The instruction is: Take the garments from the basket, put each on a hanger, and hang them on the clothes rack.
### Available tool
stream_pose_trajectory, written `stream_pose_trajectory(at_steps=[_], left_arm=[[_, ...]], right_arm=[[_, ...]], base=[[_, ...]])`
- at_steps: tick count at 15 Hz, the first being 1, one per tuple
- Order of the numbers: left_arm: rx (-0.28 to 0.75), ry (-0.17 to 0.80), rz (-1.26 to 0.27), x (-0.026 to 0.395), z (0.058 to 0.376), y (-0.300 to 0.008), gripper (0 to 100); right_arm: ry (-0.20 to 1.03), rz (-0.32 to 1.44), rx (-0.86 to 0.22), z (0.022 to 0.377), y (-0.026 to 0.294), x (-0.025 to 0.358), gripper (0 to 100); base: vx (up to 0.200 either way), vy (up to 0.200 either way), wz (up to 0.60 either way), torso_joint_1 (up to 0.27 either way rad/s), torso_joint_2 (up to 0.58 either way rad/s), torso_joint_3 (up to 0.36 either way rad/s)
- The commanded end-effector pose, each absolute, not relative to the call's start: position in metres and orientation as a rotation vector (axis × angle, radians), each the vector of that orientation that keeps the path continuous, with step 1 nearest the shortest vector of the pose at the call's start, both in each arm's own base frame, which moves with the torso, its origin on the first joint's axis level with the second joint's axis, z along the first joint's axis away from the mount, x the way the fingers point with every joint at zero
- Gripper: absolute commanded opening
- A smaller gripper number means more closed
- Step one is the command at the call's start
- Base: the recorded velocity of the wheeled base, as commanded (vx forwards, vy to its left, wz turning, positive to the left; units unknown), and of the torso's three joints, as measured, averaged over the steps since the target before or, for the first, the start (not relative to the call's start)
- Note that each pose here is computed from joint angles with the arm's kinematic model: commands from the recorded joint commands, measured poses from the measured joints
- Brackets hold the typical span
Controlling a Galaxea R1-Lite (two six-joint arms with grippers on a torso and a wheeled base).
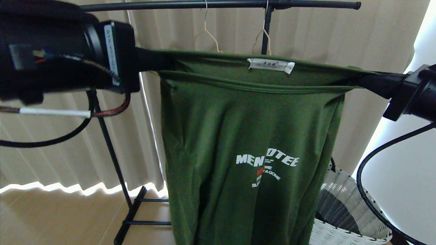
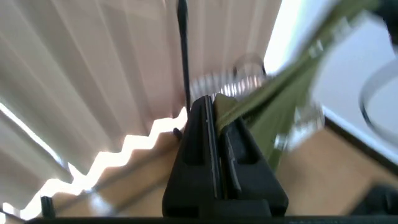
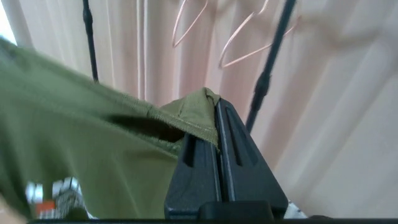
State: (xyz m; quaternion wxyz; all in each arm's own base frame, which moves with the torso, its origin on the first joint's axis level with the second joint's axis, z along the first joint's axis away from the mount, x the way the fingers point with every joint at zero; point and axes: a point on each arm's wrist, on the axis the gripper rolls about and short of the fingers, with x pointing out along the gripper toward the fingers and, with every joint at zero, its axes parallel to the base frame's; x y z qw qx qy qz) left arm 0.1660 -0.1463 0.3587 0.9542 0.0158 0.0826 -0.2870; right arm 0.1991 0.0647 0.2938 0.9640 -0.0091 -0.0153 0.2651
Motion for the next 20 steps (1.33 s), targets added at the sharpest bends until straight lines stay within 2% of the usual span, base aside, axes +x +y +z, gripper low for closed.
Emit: stream_pose_trajectory(at_steps=[1, 3, 4, 6, 11, 20], left_arm=[[0.037, 0.176, -0.553, 0.198, 0.357, -0.167, 0], [0.045, 0.193, -0.553, 0.201, 0.352, -0.17, 0], [0.077, 0.255, -0.55, 0.203, 0.333, -0.172, 0], [0.099, 0.292, -0.552, 0.203, 0.319, -0.173, 0], [0.068, 0.204, -0.555, 0.197, 0.334, -0.167, 0], [0.073, 0.211, -0.558, 0.194, 0.33, -0.165, 0]], right_arm=[[-0.057, 0.535, -0.019, 0.3, 0.058, 0.18, 0], [-0.035, 0.535, -0.019, 0.296, 0.057, 0.175, 0], [0.013, 0.536, -0.02, 0.282, 0.056, 0.17, 0], [0.042, 0.536, -0.022, 0.273, 0.056, 0.17, 0], [0.019, 0.533, -0.021, 0.283, 0.058, 0.18, 0], [0.042, 0.536, -0.023, 0.278, 0.061, 0.187, 0]], base=[[0.0, 0.0, 0.0, 0.0, 0.0, 0.0], [0.0, 0.0, 0.0, 0.0, 0.0, 0.0], [0.0, 0.0, 0.0, 0.0, 0.0, 0.0], [0.0, 0.0, 0.0, 0.0, 0.0, 0.0], [0.0, 0.0, 0.0, 0.0, 0.0, 0.0], [0.0, 0.0, 0.0, 0.0, 0.0, 0.0]])
